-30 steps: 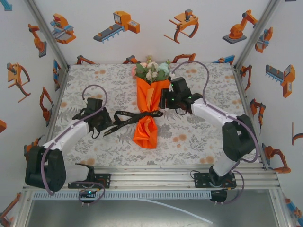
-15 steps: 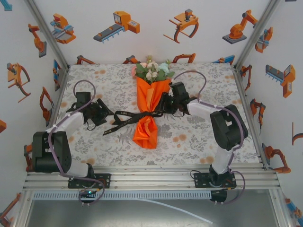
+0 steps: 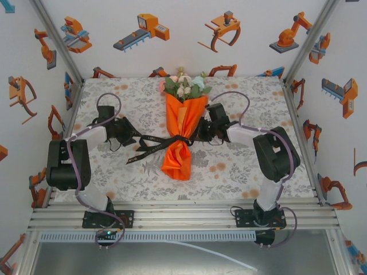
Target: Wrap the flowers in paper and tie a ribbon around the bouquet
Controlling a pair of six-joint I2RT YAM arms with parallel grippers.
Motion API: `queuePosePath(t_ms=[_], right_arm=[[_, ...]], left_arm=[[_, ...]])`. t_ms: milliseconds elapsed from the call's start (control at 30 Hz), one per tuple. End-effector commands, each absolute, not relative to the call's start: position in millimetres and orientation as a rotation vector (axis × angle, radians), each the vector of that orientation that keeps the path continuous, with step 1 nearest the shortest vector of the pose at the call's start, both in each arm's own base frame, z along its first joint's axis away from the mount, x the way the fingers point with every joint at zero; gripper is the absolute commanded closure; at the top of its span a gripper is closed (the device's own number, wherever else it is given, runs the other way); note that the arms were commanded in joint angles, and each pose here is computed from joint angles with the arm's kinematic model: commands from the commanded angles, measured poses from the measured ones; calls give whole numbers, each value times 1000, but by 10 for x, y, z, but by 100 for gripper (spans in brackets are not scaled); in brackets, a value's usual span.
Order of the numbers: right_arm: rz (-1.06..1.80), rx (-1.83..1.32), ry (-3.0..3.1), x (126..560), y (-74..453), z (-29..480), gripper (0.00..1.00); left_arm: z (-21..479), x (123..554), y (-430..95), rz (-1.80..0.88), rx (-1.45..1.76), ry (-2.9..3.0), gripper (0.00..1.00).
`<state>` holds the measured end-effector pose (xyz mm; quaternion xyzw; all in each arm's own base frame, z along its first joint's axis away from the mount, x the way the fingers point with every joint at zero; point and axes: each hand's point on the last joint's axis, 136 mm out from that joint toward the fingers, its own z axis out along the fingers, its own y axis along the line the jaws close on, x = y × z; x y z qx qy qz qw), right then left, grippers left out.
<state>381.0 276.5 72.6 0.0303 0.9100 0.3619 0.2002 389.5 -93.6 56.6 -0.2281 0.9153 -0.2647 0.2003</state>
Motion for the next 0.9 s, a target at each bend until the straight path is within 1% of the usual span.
queuePosePath(t_ms=[0,33,67,267,333,433,500,533,600,633,667,733,867], right_arm=[[1051,69,2454,3883,2800,1032,100],[1054,68,2443,3901,2805,1070,100],[1054,68,2438,3916,2808,1090,100],[1032,75,2428,3942,2784,1140,100],[1020,72,2431,3943,2776,1141,100],[1021,65,2430,3934,2776,1153,100],[1023,61,2427,3933,2778,1164,100],[1023,58,2425,3933,2779,1168,100],[1010,64,2427,3935,2762,1152,100],[992,74,2429,3938,2736,1146,100],[949,97,2429,3945,2672,1147,100],[826,164,2414,3955,2472,1131,100],[606,215,2382,3951,2126,1112,100]], left_arm=[[609,3933,-1050,-767,-567,2587,61],[581,3928,-1046,-740,-561,2603,65],[557,3921,-1043,-715,-556,2617,67],[467,3907,-1179,-783,-514,2657,70],[434,3886,-1198,-776,-495,2683,67],[377,3868,-1157,-685,-470,2722,58],[361,3878,-1139,-647,-460,2724,57],[358,3889,-1130,-641,-464,2724,61],[360,3904,-1093,-616,-479,2717,82],[380,3906,-1043,-584,-497,2706,94],[423,3909,-964,-544,-522,2688,100],[510,3905,-787,-481,-587,2648,100],[647,3863,-526,-458,-691,2595,100]])
